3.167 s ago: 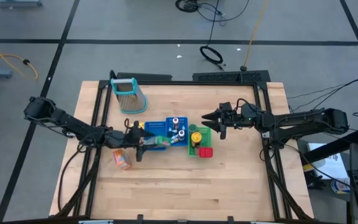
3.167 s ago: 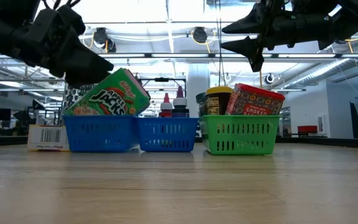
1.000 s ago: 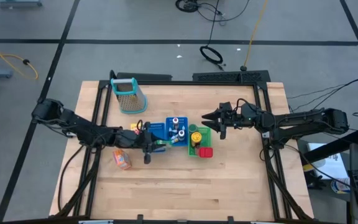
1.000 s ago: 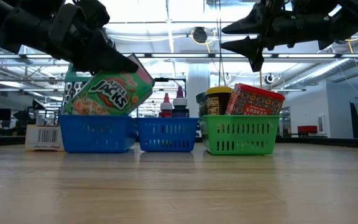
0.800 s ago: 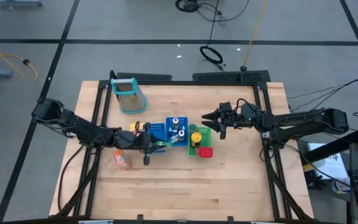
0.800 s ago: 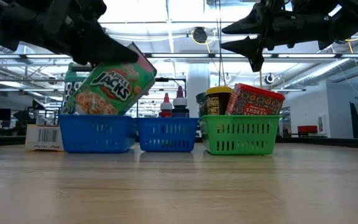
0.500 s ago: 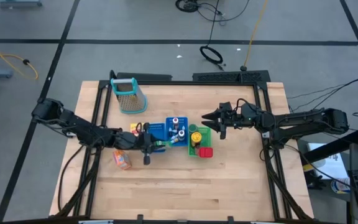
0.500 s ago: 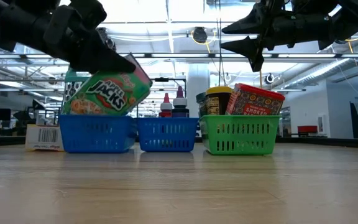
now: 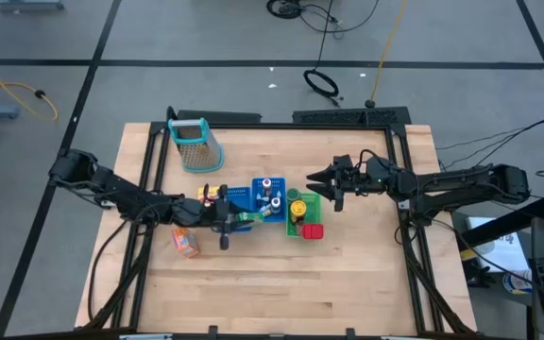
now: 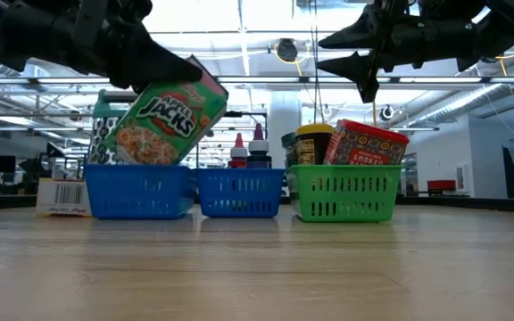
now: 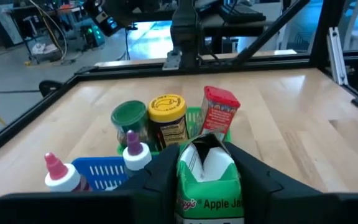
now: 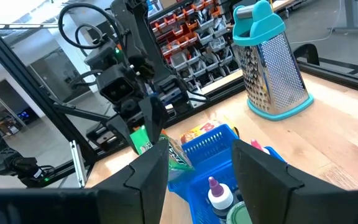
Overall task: Pick & Place Kitchen Items
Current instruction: Put the green cereal box into the left blue bin
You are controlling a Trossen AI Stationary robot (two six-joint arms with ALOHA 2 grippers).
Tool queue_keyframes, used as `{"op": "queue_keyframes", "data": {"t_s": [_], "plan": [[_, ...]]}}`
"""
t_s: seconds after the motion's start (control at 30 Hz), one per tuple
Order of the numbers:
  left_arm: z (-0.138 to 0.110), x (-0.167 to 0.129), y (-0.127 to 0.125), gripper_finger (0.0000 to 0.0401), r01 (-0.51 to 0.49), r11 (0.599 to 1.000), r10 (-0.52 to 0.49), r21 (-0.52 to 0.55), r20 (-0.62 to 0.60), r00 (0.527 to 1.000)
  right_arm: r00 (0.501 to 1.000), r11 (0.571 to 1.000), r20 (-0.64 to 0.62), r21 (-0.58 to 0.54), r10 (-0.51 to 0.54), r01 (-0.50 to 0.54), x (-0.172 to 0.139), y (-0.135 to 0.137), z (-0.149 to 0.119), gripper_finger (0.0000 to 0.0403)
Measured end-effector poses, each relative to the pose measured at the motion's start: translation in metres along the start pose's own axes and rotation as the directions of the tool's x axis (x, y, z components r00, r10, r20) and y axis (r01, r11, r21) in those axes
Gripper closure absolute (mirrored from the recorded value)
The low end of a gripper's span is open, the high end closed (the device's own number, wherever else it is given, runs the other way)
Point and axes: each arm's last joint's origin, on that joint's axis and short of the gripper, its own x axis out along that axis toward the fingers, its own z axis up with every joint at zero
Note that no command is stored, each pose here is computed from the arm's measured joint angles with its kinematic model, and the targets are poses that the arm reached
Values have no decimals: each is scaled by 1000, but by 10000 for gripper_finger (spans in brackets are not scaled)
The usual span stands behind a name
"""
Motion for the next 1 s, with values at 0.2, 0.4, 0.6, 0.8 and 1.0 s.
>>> {"op": "queue_keyframes", "data": {"t_s": [0.2,0.4,0.6,0.8,1.0], "plan": [[5,0,0,253,3,1000,-3,-5,52,999,1000,1000,0,0,0,0,0,0,0,234],[0,6,-2,233,4,1000,-4,-2,55,998,1000,1000,0,0,0,0,0,0,0,234],[-9,11,-3,228,-1,1000,1,-4,20,1000,1000,1000,-1,0,0,0,0,0,0,234],[-5,11,-2,228,-33,999,31,19,56,998,1000,1000,-1,0,0,0,0,0,0,234],[0,7,0,228,-59,997,56,48,73,996,1000,1000,-4,1,-2,2,0,0,0,234]]}}
